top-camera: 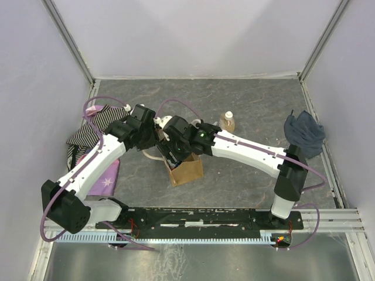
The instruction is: Take the personal care products out of the canvas bag
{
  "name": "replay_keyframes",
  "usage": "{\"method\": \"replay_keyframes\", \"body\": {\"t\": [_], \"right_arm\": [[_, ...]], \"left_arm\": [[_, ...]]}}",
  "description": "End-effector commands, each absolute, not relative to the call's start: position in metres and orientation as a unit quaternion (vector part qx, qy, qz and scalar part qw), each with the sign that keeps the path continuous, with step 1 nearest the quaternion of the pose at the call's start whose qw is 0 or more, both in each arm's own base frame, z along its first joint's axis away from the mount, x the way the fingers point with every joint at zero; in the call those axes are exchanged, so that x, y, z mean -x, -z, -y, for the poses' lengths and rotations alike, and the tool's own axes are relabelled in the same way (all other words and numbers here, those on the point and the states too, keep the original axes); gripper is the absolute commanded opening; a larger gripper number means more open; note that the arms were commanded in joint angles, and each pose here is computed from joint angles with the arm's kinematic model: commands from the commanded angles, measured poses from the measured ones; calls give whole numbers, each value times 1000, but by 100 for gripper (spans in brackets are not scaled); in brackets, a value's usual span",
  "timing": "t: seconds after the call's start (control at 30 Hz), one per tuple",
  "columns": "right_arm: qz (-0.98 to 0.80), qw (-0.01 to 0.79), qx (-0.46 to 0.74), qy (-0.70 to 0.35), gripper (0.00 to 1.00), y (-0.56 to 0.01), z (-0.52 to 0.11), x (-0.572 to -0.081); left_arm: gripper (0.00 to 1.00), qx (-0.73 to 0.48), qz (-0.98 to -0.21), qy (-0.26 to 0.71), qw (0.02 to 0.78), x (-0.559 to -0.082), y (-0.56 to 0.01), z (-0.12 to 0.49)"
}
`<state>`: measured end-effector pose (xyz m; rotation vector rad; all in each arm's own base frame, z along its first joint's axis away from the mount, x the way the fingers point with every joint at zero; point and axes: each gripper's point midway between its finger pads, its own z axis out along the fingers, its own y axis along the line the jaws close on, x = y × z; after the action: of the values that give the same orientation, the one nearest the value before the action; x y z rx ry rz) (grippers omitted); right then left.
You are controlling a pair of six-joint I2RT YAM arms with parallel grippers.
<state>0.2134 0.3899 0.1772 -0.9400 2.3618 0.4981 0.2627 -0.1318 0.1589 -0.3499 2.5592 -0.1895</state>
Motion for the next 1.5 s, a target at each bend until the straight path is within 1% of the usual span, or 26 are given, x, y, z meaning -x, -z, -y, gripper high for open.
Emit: {"method": "replay_keyframes", "body": {"t": [0.0,0.33,0.5,0.53,0.63,0.7,0.77,0.83,1.03,1.13,1.3,1.47], "right_arm": [[-889,257,349,-150,78,-143,-385,-218],[-898,243,347,-120,77,-108,-377,-218],[-897,256,346,-100,75,-91,-377,-217],[-897,257,346,-97,73,-88,-377,-217],[-896,261,348,-90,59,-87,-376,-217],[-893,269,350,-87,50,-97,-374,-218],[-888,286,349,-87,43,-118,-371,-221],[-882,308,345,-91,41,-149,-367,-225],[-846,400,327,-133,41,-269,-357,-231],[-827,444,313,-142,41,-320,-346,-235],[-808,500,288,-118,41,-380,-313,-242],[-801,546,233,-79,41,-421,-255,-252]], "left_arm": [[56,119,-932,116,322,-270,-200,144],[56,120,-931,117,324,-271,-204,142],[56,120,-932,116,322,-271,-202,141],[56,119,-932,116,322,-271,-201,141],[56,118,-933,115,321,-271,-201,140],[56,117,-933,113,321,-271,-201,139],[56,118,-933,111,322,-271,-201,137],[56,119,-933,109,322,-271,-201,136],[56,118,-933,119,320,-273,-200,141],[56,117,-932,121,320,-273,-201,142],[56,114,-933,123,320,-273,-202,142],[56,112,-933,125,319,-272,-201,143]]}}
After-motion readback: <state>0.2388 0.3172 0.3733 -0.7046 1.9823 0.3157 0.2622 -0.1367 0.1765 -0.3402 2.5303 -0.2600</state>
